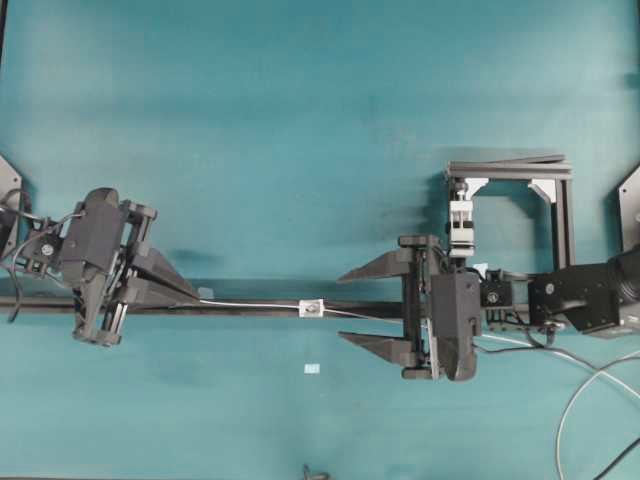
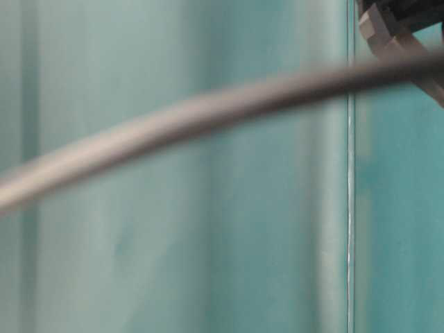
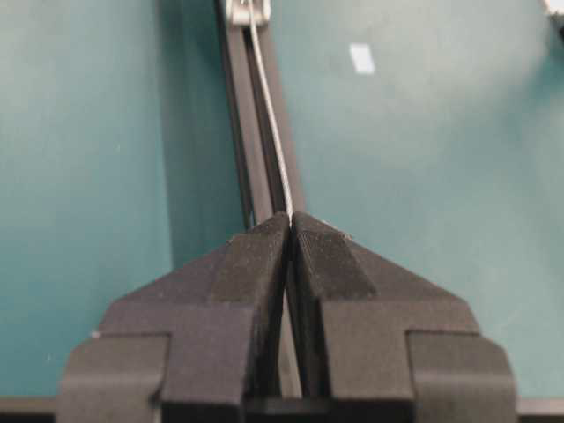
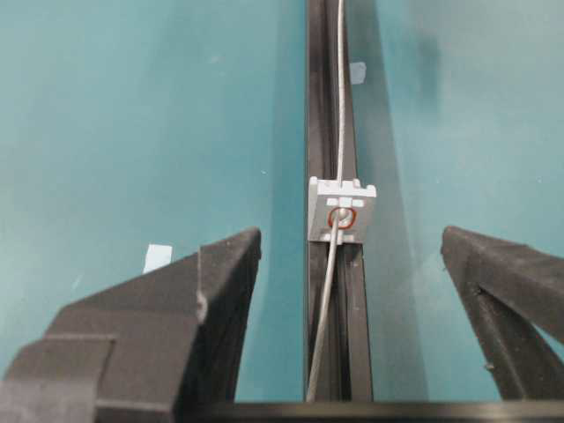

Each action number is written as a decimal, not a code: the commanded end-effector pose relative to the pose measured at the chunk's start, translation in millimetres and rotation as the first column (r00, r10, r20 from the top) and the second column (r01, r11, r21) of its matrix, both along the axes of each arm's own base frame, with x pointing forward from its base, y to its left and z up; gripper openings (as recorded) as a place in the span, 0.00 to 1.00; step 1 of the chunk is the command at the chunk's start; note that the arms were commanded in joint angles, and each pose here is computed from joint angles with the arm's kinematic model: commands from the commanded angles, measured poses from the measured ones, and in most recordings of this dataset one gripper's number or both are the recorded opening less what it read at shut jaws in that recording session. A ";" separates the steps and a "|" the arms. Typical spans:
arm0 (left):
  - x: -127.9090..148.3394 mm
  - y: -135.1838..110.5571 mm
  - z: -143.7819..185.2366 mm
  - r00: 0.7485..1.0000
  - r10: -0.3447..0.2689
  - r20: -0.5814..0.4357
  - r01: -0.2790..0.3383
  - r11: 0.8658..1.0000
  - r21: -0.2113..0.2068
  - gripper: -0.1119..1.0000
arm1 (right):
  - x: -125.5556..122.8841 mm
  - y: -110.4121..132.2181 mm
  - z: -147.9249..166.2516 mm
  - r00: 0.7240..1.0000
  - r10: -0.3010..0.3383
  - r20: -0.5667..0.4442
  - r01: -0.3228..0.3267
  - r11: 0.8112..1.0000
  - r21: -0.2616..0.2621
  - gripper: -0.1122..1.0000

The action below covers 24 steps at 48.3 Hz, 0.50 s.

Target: Insert the wire through the hole in the metal fitting marked with a red label.

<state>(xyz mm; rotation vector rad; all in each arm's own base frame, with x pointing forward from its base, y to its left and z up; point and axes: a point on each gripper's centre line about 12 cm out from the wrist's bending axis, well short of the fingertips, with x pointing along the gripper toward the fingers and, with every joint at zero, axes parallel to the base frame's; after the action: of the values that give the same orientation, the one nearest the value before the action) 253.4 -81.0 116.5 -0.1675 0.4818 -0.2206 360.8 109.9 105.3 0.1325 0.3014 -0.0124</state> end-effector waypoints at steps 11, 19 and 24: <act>0.9 -1.8 4.5 1.000 -0.004 0.013 0.004 1.000 -0.010 0.14 | 3.5 2.9 16.4 0.999 0.004 0.047 -0.005 1.000 0.017 0.92; 0.9 -1.8 4.5 1.000 -0.004 0.013 0.004 1.000 -0.010 0.49 | 2.8 2.5 16.3 0.999 0.004 0.047 -0.005 1.000 0.016 0.92; 0.9 -1.7 4.5 1.000 -0.003 0.013 0.003 1.000 -0.011 0.76 | 2.3 2.3 15.8 0.999 0.004 0.044 -0.005 1.000 0.016 0.92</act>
<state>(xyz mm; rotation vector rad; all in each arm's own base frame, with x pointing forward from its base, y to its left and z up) 252.5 -80.7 115.3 -0.1750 0.4919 -0.2174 360.8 109.8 105.5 0.1324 0.2999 -0.0127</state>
